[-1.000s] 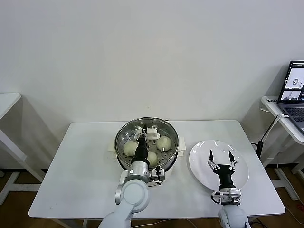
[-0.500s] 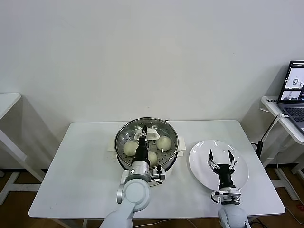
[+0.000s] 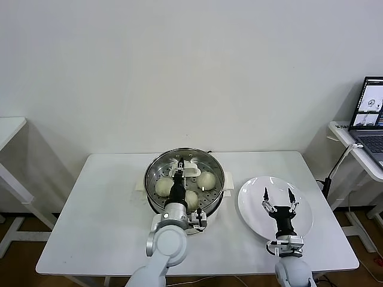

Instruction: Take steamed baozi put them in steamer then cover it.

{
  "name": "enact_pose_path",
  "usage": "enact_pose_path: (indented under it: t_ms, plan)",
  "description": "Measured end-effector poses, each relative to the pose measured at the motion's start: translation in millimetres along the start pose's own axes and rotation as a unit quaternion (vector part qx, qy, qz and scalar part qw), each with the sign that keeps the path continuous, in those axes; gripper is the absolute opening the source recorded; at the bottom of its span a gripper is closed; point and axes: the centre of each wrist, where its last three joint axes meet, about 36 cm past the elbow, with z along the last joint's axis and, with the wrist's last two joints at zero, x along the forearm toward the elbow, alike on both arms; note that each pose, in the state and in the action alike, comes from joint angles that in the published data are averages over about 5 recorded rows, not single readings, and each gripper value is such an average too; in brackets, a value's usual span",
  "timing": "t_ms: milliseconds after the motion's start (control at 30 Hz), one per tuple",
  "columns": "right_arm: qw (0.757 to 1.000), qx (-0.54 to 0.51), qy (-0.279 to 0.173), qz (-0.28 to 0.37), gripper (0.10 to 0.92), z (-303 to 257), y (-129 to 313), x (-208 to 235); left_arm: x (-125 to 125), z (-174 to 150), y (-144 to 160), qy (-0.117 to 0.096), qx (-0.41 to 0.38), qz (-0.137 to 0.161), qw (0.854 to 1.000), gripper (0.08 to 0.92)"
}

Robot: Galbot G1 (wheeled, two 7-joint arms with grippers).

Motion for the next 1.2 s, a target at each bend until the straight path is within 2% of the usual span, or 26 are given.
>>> enact_pose_path:
  t_ms: [267,500,767,967,1200]
  plan:
    - [1.000,0.001,0.000,-0.001,0.823,-1,0,0,6,3,3,-0.002,0.004,-0.003,1.000,0.484]
    - [1.000,0.002,-0.001,-0.002,0.823,-2,-1,-2,19,8,10,-0.010,0.018,0.000,1.000,0.584]
    - [1.000,0.002,-0.007,-0.001,0.823,-9,-2,-8,41,24,30,-0.027,0.042,0.008,0.999,0.794]
    - [1.000,0.004,-0.003,0.000,0.823,-13,-2,-8,56,41,51,-0.043,0.082,0.005,0.996,0.822]
    - [1.000,-0.003,0.011,0.001,0.823,-23,-4,-6,62,78,79,-0.061,0.188,-0.045,0.979,0.823]
